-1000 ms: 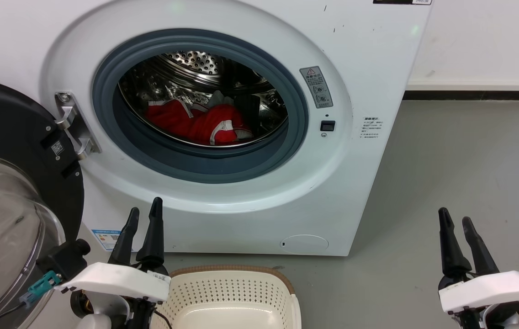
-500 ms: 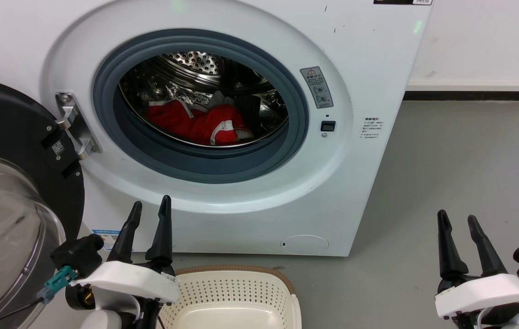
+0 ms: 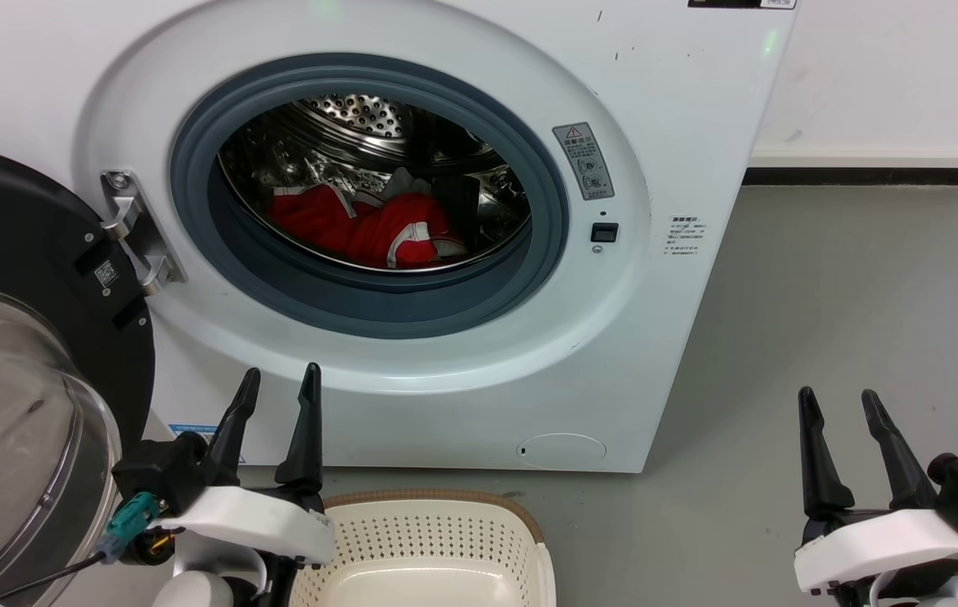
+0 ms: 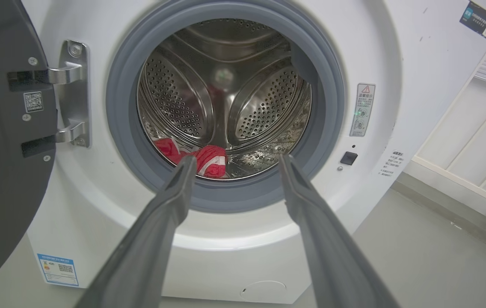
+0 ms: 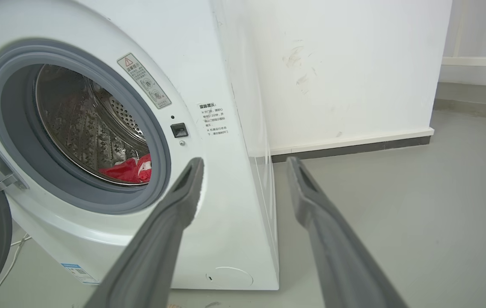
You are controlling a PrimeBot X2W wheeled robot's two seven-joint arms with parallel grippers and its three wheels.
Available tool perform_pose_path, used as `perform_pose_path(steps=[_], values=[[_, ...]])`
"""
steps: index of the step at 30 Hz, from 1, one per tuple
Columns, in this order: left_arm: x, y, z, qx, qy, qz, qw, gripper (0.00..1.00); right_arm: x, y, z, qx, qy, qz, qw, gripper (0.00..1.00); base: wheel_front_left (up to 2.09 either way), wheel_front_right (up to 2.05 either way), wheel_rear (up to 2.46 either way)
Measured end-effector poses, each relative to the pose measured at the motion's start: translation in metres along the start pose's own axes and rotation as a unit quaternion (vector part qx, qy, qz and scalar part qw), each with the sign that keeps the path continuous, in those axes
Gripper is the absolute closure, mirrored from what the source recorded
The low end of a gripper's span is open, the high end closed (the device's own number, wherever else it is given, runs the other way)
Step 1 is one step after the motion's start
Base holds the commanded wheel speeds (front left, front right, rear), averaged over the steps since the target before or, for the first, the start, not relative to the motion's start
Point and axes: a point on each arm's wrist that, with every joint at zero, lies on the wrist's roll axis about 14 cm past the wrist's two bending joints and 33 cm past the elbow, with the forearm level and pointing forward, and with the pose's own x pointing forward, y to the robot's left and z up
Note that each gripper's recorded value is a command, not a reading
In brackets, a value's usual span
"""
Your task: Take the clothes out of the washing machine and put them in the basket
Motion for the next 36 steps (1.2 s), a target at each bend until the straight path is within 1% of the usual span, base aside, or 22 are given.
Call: perform_pose_path(steps=[18,36], values=[[0.001,0.0,0.002,0.08,-0.009,-0.008,0.997,0.0,-0.004,0.004,-0.005,-0.078,0.006,0.015,0.997,0.0,0.0,0.0,0.0],[0.0,-0.006,0.002,0.139,-0.014,-0.022,0.99,0.0,-0.007,0.006,-0.013,-0.129,0.018,0.026,0.991,0.0,0.0,0.0,0.0]])
